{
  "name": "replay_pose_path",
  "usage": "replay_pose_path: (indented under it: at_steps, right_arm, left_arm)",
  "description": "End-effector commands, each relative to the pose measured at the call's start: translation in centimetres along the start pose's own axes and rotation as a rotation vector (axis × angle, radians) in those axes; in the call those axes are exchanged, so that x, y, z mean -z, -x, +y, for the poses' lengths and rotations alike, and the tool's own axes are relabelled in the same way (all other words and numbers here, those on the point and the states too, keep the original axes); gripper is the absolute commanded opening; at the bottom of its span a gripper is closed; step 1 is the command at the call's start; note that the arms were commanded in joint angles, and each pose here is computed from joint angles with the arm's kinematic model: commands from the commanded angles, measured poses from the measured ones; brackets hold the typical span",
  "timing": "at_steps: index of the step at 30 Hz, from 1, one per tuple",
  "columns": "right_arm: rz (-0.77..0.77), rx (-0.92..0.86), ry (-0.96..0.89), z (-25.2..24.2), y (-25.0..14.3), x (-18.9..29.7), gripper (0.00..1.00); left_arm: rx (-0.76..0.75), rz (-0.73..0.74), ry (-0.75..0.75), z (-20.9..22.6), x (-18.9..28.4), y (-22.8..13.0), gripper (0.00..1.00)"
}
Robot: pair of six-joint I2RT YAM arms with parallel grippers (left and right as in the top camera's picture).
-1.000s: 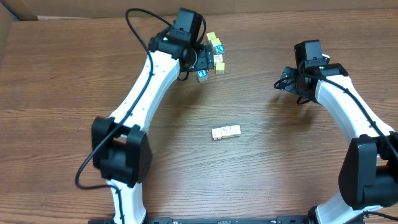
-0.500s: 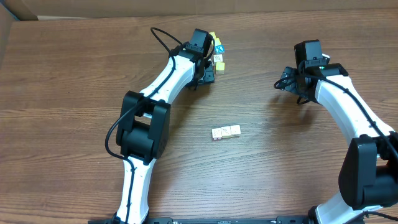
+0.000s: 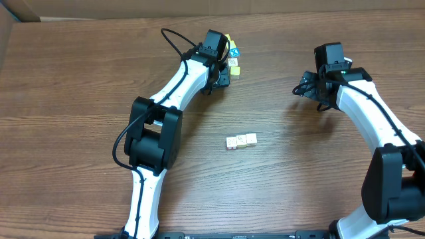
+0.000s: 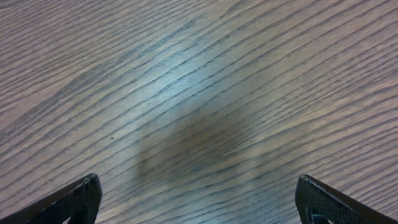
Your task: Flip 4 blocks
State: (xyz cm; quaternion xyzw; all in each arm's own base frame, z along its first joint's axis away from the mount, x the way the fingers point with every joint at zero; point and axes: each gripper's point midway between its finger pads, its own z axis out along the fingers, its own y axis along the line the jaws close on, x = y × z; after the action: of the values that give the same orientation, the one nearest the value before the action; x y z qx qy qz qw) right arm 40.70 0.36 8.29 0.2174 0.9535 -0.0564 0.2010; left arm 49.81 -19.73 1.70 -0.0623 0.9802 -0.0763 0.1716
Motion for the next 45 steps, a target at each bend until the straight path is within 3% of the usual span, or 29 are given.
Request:
replay_pose_path:
  at_steps: [1, 3, 6, 11, 19, 22, 24, 25, 27, 29, 35, 39, 42, 45]
  right_arm:
    - [-0.032, 0.001, 0.002, 0.2, 0.9, 0.6, 1.00]
    - [-0.031, 0.001, 0.002, 0.2, 0.9, 0.6, 1.00]
    - [-0.031, 0.001, 0.002, 0.2, 0.9, 0.6, 1.00]
    - [-0.032, 0.001, 0.002, 0.2, 0.9, 0.6, 1.00]
    - [-0.031, 0.001, 0.002, 0.2, 0.9, 0.6, 1.00]
    - [-0.031, 0.001, 0.002, 0.2, 0.9, 0.6, 1.00]
    - [-0.031, 0.001, 0.002, 0.2, 0.9, 0.6, 1.00]
    - [-0.031, 0.001, 0.002, 0.2, 0.9, 0.6, 1.00]
    - [-0.031, 0.001, 0.002, 0.2, 0.9, 0.6, 1.00]
    - [-0.031, 0.001, 0.002, 0.2, 0.9, 0.6, 1.00]
    - [-0.031, 0.001, 0.002, 0.2, 0.9, 0.6, 1.00]
    - [-0.031, 0.001, 0.002, 0.2, 0.9, 0.6, 1.00]
    - [-0.031, 0.001, 0.002, 0.2, 0.9, 0.6, 1.00]
    - [-0.032, 0.001, 0.002, 0.2, 0.9, 0.6, 1.00]
  left_arm:
    - [-0.007, -0.004, 0.033, 0.4, -0.6, -0.3, 0.35]
    - [-0.008, -0.005, 0.039, 0.5, -0.6, -0.3, 0.33]
    - [-0.011, 0.003, 0.042, 0.6, -0.4, -0.4, 0.23]
    - [-0.013, 0.029, 0.052, 0.8, 1.9, -0.3, 0.19]
    - [-0.031, 0.095, 0.026, 0.5, 12.7, -1.4, 0.17]
    - [-0.030, 0.134, 0.031, 1.1, 16.3, -3.0, 0.21]
    - [-0.029, 0.160, 0.045, 1.7, 17.6, -3.9, 0.30]
    - [-0.029, 0.175, 0.053, 1.9, 17.9, -4.3, 0.34]
    - [-0.029, 0.206, 0.071, 2.3, 18.0, -5.1, 0.55]
    - [-0.035, 0.227, 0.087, 2.7, 17.6, -5.5, 0.63]
    - [-0.036, 0.270, 0.111, 3.1, 16.7, -6.3, 0.56]
    - [-0.046, 0.330, 0.151, 4.1, 17.3, -7.7, 0.57]
    - [-0.070, 0.349, 0.246, 5.9, 17.8, -8.3, 0.57]
    - [-0.068, 0.334, 0.350, 7.9, 18.4, -8.0, 0.49]
